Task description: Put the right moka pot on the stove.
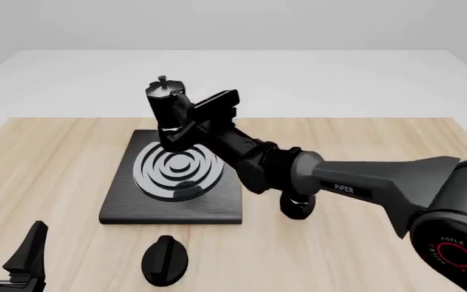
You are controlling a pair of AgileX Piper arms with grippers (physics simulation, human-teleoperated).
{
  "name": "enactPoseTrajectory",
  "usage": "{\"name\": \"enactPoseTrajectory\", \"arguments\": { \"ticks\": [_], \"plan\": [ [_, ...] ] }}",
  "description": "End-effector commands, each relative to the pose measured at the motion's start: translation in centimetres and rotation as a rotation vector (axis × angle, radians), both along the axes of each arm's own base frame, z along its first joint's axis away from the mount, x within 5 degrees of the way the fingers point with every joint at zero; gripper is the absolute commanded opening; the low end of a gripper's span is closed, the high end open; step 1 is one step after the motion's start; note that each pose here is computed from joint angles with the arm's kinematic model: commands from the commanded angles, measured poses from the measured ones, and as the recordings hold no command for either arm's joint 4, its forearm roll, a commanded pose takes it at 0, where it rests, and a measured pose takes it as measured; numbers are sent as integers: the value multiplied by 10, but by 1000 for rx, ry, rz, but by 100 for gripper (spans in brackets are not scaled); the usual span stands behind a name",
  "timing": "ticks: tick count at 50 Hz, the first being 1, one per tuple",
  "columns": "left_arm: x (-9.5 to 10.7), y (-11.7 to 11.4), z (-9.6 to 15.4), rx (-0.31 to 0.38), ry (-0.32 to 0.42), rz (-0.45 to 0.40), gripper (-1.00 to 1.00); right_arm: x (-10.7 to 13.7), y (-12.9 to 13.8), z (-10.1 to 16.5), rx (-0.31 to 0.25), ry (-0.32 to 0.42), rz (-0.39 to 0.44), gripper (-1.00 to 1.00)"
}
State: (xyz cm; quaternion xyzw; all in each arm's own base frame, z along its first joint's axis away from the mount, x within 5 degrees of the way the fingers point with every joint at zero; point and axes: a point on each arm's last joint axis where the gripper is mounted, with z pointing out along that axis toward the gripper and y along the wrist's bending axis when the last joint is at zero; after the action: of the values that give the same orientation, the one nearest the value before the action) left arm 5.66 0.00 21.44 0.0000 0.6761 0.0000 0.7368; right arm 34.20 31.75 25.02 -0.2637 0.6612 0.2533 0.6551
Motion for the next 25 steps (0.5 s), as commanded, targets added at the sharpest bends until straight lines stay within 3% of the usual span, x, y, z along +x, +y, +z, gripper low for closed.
{"name": "enactPoseTrajectory", "arguments": {
  "ticks": [1, 17, 19, 25],
  "plan": [
    [0, 0, 0, 0, 0, 0, 100, 16, 15, 0, 4, -31, 1, -100],
    [0, 0, 0, 0, 0, 0, 100, 32, 23, -15, 1, -25, -10, -100],
    [0, 0, 0, 0, 0, 0, 100, 36, 28, -23, -23, -34, -8, -100],
    [0, 0, 0, 0, 0, 0, 100, 48, 27, -38, -15, -14, -25, -100]
  ]
}}
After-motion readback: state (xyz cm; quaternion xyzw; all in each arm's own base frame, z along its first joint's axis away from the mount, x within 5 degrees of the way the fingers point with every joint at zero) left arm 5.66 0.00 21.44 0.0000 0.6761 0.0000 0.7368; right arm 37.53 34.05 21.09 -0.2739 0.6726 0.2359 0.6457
